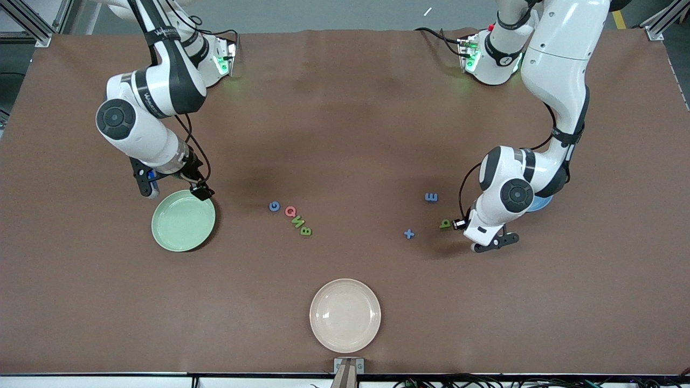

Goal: Sort upper and lower case letters into plates
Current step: 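Lift the green c to the blue plate while the right gripper grasps blue G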

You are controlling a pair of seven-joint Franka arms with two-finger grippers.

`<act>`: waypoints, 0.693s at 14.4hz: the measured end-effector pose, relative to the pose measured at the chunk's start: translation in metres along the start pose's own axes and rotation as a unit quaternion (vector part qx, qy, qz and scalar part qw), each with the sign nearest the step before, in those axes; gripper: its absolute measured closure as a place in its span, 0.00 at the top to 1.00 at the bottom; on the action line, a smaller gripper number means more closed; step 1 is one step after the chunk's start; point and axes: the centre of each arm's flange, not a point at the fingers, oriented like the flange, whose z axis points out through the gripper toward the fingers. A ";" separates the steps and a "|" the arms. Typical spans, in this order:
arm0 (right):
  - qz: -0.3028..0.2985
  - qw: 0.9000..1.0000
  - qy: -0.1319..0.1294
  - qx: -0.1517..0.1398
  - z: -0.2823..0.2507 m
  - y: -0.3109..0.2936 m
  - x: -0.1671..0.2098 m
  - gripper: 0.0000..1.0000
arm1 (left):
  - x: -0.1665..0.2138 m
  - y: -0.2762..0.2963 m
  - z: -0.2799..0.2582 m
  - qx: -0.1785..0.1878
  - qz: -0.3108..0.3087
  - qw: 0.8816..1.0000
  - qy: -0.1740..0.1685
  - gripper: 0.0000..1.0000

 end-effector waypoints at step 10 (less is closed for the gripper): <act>0.044 0.999 0.015 -0.016 0.067 -0.037 -0.038 1.00 | 0.006 -0.034 -0.114 0.003 0.019 0.999 -0.026 0.27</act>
